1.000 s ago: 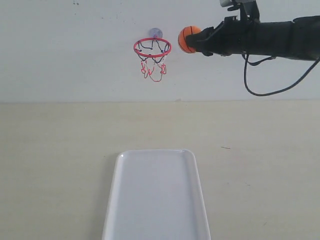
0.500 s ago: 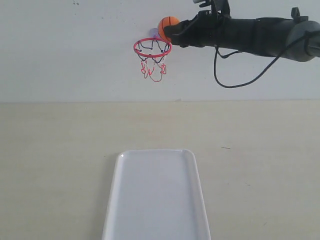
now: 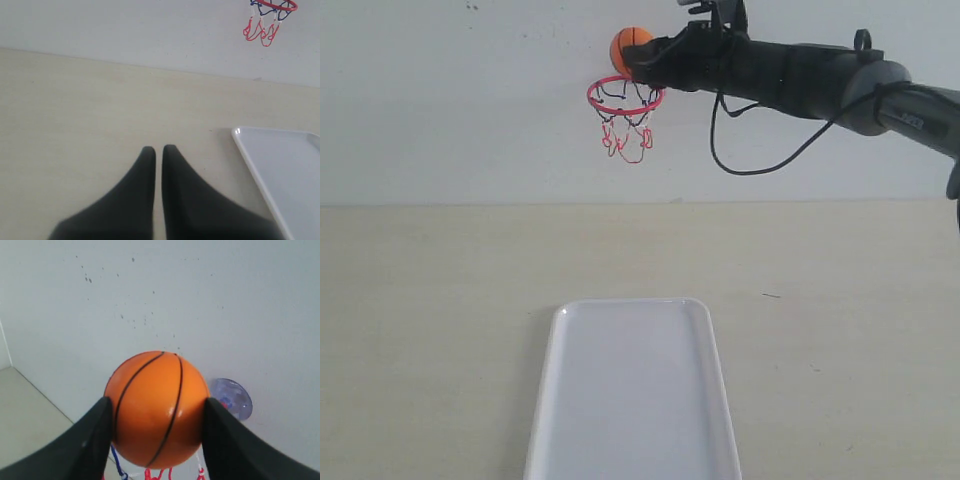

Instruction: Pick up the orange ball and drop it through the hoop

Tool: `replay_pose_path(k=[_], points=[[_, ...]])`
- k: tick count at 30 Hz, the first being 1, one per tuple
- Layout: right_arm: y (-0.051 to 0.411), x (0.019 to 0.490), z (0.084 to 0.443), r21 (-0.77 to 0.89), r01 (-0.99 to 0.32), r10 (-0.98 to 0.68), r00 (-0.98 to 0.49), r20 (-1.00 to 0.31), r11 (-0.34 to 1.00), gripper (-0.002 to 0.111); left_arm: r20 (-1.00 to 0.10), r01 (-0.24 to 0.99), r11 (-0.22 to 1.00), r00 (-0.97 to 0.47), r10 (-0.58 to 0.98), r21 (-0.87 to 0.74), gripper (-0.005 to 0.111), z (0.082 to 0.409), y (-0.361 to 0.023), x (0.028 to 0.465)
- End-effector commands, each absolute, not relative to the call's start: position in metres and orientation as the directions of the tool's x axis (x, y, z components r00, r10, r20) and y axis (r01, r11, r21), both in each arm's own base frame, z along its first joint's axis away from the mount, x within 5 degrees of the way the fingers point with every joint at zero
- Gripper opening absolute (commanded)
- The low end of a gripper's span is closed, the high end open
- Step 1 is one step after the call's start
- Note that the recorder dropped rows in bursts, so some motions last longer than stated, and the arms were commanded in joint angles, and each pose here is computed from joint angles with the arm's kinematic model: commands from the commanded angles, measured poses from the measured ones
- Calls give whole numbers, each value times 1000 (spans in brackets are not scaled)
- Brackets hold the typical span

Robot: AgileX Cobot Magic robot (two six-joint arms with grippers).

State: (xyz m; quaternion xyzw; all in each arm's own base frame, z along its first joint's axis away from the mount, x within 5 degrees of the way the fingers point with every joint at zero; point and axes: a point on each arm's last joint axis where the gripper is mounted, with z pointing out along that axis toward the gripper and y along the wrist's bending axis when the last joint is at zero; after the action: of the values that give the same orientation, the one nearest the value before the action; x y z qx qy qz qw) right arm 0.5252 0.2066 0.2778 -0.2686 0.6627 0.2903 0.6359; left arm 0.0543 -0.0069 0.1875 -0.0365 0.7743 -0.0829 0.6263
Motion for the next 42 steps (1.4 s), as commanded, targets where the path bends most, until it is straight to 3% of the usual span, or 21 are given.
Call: replay_pose_path(k=[1,14,17,20,24,33,37,39,42], points=[[213,528,277,38,-707,16,-38,-999,706,0,-965,49,985,-214,-152,-166,4,187,-7,54],[221,531,269,40,-636,-2,-65,-998,770,2,-965,49,985,-214,-152,-166,4,187,-7,54],[222,530,269,39,-647,-2,-62,-998,762,20,-965,49,985,-214,-152,-166,4,187,-7,54],[220,531,268,46,-623,2,-71,-997,781,54,-965,49,985,-214,-152,-166,4,187,-7,54],[216,534,267,68,-576,17,-93,-996,814,69,-965,49,985,-214,-152,-166,4,187,-7,54],[216,535,267,70,-573,19,-94,-995,816,65,-965,49,985,-214,-152,-166,4,187,-7,54],[216,535,267,69,-571,18,-95,-995,818,30,-965,49,985,-214,-152,-166,4,187,-7,54],[214,535,267,69,-566,18,-95,-995,822,4,-965,49,985,-214,-152,-166,4,187,-7,54],[213,536,267,77,-554,25,-102,-995,829,0,-965,49,985,-214,-152,-166,4,187,-7,54]])
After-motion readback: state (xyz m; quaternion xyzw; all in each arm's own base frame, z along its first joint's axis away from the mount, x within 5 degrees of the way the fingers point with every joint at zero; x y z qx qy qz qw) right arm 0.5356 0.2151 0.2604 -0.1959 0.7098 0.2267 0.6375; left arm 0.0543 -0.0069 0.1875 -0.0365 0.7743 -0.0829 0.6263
